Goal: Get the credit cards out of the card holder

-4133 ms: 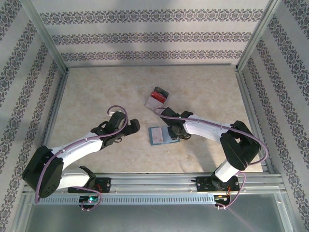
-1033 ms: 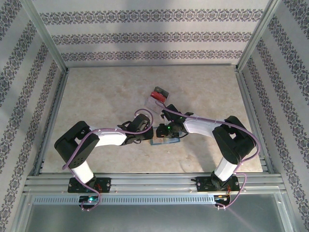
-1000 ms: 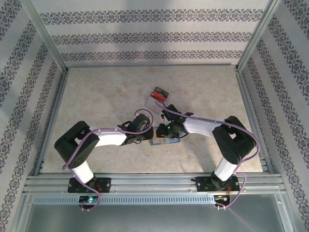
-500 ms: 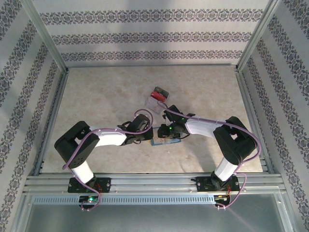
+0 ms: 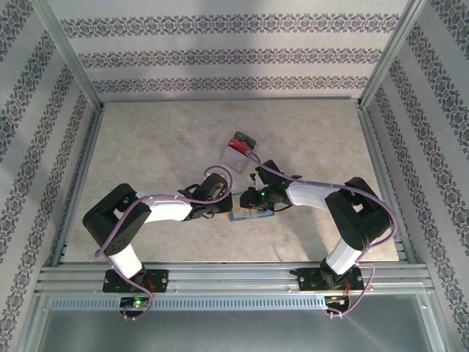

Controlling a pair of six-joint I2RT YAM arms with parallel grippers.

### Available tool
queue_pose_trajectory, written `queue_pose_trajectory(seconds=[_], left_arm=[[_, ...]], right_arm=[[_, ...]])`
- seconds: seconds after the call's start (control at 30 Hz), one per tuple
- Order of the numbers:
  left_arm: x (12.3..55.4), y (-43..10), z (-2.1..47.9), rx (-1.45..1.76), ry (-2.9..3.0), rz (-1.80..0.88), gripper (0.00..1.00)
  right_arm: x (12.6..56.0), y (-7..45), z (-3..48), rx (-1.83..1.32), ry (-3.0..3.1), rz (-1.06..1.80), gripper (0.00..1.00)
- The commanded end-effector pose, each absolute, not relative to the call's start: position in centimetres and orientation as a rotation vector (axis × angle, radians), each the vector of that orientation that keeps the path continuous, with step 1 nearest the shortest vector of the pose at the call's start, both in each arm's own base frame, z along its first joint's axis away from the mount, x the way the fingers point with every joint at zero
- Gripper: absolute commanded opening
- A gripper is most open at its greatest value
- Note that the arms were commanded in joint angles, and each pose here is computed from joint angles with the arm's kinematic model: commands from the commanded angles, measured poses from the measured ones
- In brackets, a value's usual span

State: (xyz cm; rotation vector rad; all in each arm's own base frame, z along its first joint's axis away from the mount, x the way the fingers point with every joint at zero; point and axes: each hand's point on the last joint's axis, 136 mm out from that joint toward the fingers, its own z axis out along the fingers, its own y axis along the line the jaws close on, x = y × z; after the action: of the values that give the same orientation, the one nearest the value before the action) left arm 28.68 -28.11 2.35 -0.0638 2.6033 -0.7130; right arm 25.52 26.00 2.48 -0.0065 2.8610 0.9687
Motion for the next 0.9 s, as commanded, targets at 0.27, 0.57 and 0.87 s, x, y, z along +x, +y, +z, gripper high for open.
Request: queue_pose_trajectory(seconds=[0.27,0.57,0.87], left_arm=[[28.0,-26.9,0.7,-0.091,2.672,-0.648,0.04],[28.0,-26.7,0.9,-0.092,2.673,-0.638,0.04],[27.9,-26.3,0.7,-0.105,2.684,-0.612,0.04]], right_arm=[[25.6,27.4,4.6,0.007,2.729,1.265,0.32],[25.8,27.8,4.3,0.040,2.695,1.356,0.28],[26.3,27.2,4.7,0.062,2.664,1.377,0.18]])
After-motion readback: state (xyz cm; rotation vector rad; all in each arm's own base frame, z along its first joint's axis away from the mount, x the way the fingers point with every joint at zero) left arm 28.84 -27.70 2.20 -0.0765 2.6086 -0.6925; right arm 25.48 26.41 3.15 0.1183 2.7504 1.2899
